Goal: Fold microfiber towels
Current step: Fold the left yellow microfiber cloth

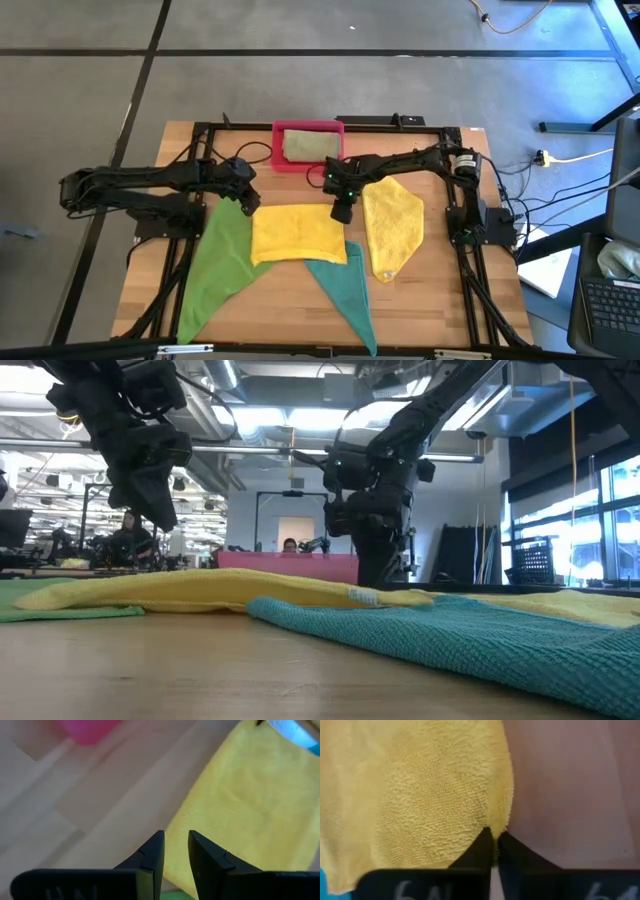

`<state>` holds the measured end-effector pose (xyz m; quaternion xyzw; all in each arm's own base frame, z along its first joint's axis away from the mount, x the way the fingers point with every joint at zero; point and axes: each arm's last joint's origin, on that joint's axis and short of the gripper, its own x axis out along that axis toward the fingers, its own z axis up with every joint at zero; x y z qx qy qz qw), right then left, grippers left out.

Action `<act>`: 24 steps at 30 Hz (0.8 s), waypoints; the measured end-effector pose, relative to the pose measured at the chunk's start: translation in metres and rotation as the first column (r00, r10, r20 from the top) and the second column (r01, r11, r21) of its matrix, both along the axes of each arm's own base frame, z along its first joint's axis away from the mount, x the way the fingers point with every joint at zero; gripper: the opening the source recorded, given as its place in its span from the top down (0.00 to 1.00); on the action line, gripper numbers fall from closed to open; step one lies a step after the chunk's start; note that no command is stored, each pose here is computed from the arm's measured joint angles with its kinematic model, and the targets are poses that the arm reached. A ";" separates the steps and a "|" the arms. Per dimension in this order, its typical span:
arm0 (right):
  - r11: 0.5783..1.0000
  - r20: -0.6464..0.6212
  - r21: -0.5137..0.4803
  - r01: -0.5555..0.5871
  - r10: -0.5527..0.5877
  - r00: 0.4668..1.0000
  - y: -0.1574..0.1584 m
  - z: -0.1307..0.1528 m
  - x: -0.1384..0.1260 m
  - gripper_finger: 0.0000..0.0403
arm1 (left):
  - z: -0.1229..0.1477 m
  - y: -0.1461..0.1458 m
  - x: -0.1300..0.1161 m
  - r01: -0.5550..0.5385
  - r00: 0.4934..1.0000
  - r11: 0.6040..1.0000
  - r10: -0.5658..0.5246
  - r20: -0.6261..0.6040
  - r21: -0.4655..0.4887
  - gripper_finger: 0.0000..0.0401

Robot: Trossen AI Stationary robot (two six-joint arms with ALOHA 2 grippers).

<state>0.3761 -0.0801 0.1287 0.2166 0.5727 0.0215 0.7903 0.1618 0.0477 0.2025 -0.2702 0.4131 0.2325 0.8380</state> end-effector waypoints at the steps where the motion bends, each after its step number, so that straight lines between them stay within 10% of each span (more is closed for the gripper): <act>1: 1.000 0.001 0.008 -0.005 0.005 1.000 0.001 0.000 0.000 0.97 | 0.000 0.000 0.000 0.004 1.000 1.000 -0.004 -0.005 0.017 0.81; 24: 0.983 -0.014 0.177 0.046 -0.045 0.999 0.025 0.039 -0.009 0.98 | 0.007 0.002 0.030 0.210 0.949 0.977 -0.213 0.231 0.036 0.81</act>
